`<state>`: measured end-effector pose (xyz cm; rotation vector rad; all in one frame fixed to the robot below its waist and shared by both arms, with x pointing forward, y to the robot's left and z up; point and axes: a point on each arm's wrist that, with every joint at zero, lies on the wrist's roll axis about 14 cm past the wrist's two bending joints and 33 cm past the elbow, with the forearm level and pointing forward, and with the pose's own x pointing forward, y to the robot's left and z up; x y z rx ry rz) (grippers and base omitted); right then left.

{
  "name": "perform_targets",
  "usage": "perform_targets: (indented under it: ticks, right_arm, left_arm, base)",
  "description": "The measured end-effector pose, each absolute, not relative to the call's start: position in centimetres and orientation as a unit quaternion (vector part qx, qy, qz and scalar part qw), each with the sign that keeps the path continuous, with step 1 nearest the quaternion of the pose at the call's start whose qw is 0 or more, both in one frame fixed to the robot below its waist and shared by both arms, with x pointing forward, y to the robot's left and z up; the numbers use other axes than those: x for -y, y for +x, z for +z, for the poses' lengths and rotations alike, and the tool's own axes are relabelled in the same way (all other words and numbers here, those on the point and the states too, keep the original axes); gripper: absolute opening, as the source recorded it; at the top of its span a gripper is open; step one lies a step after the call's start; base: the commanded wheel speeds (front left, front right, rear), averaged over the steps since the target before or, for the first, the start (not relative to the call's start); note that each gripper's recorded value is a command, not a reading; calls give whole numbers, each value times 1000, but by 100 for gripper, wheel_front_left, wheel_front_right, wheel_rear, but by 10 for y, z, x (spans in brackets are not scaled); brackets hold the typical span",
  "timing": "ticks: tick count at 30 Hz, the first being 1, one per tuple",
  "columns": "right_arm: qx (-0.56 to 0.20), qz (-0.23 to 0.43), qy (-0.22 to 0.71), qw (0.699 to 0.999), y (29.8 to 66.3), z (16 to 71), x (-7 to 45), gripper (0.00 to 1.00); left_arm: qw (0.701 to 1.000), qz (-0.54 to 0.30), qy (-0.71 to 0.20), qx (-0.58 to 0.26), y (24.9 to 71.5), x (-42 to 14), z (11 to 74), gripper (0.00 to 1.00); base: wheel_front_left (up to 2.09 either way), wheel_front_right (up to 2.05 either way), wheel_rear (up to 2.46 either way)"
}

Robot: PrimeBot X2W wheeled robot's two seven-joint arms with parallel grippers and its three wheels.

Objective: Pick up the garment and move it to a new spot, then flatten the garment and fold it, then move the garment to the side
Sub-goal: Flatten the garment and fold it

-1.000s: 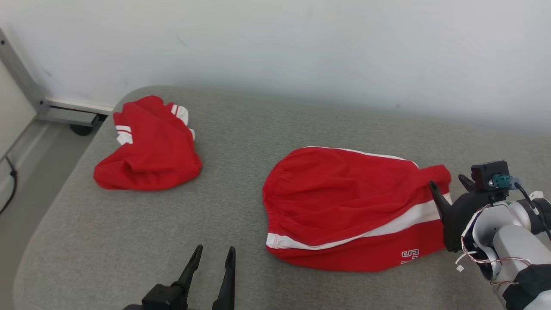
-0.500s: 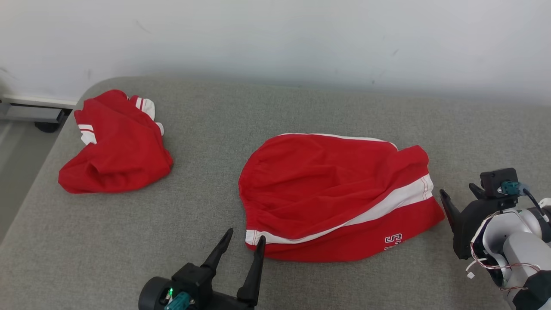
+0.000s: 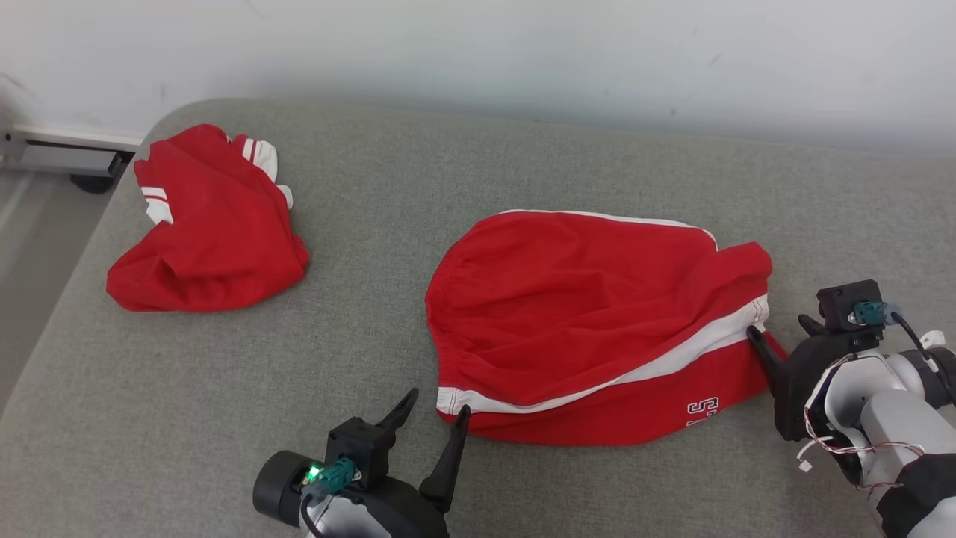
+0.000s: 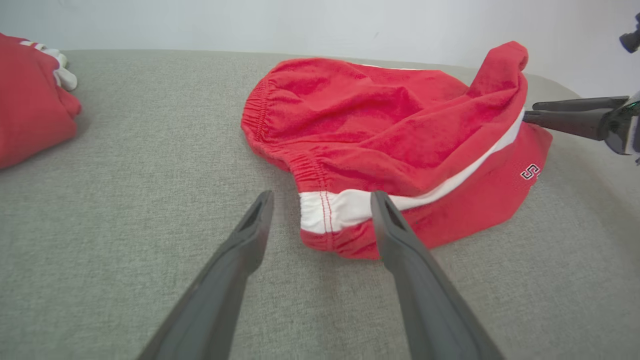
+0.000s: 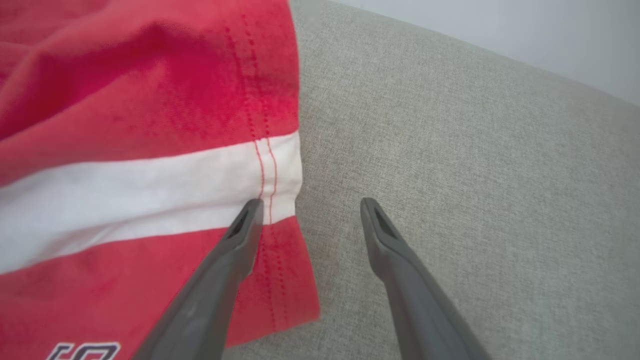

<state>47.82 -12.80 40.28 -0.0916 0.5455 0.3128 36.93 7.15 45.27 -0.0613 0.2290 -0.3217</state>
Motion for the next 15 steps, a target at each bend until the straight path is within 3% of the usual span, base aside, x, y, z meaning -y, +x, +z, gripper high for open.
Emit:
perform_targets:
  ticks: [10,11,12,13,15]
  right_arm:
    - [-287,176,-42,941,481,390,109,100]
    - [-287,179,-41,940,481,390,106,79]
    - [-286,184,-40,940,481,390,103,48]
    - [-285,186,-40,940,482,392,101,0]
    - [-284,193,-38,938,480,393,95,0]
  left_arm:
    - [971,-173,-49,-158,374,-65,434,100]
    - [970,-174,-52,-163,374,-64,433,100]
    - [969,-175,-58,-165,374,-63,432,81]
    - [968,-178,-63,-168,375,-61,432,0]
    - [966,-176,-69,-176,374,-61,428,0]
  base:
    - [0,0,0]
    - [0,0,0]
    - [0,0,0]
    - [0,0,0]
    - [0,0,0]
